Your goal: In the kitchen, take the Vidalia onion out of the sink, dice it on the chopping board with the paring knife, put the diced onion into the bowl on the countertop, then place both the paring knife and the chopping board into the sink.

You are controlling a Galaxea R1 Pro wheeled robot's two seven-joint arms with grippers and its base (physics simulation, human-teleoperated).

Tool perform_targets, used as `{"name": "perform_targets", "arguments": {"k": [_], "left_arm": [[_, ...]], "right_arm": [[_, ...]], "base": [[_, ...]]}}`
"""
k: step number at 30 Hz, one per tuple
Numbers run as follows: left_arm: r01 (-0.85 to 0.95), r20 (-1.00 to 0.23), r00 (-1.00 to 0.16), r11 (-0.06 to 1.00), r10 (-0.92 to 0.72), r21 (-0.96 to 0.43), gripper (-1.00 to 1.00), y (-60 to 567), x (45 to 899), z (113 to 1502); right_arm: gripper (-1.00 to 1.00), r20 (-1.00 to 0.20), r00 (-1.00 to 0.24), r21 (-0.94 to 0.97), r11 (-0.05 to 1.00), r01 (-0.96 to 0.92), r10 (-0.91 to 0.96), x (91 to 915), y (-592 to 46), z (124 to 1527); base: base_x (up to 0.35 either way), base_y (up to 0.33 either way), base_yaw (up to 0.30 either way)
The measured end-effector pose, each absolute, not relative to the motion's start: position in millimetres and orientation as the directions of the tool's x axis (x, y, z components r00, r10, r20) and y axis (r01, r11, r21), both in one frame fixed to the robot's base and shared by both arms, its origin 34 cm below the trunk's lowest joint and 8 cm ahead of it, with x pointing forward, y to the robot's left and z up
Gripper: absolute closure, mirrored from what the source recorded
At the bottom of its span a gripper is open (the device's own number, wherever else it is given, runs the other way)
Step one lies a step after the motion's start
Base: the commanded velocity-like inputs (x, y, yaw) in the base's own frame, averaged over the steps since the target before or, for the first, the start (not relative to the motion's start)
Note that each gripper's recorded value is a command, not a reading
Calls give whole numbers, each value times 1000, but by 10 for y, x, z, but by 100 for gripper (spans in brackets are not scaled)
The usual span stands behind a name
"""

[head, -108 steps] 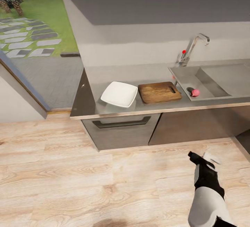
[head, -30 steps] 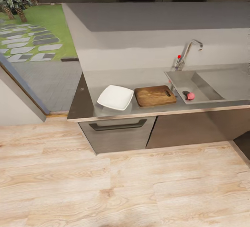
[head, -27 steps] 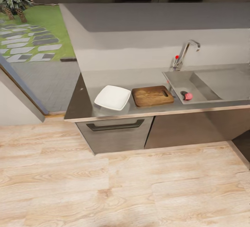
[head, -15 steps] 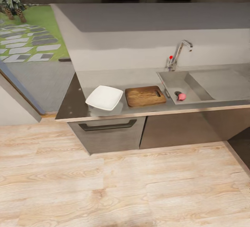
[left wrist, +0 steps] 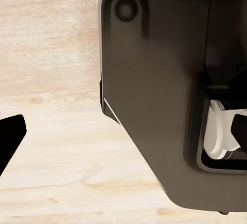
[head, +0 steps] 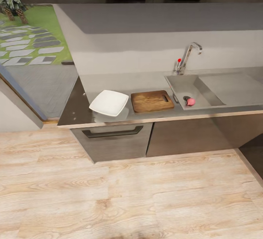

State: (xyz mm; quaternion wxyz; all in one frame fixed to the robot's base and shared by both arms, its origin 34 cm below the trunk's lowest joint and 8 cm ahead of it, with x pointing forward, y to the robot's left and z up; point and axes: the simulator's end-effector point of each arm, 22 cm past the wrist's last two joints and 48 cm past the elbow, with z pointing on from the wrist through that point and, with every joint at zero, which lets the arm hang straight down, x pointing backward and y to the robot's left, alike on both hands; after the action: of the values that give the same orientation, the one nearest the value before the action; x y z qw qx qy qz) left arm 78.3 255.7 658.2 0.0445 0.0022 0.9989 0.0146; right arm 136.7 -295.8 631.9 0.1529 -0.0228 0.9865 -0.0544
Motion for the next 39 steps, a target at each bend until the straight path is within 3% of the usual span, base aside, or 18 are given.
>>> {"name": "perform_targets", "arguments": {"k": [39], "left_arm": [[4,-80,-997,1000,6,29,-100,2559,742,6582]], "right_arm": [[-100,-306,-949,-60,993,101,78,1370,-2674,6296]], "base": [[0,0,0]]}}
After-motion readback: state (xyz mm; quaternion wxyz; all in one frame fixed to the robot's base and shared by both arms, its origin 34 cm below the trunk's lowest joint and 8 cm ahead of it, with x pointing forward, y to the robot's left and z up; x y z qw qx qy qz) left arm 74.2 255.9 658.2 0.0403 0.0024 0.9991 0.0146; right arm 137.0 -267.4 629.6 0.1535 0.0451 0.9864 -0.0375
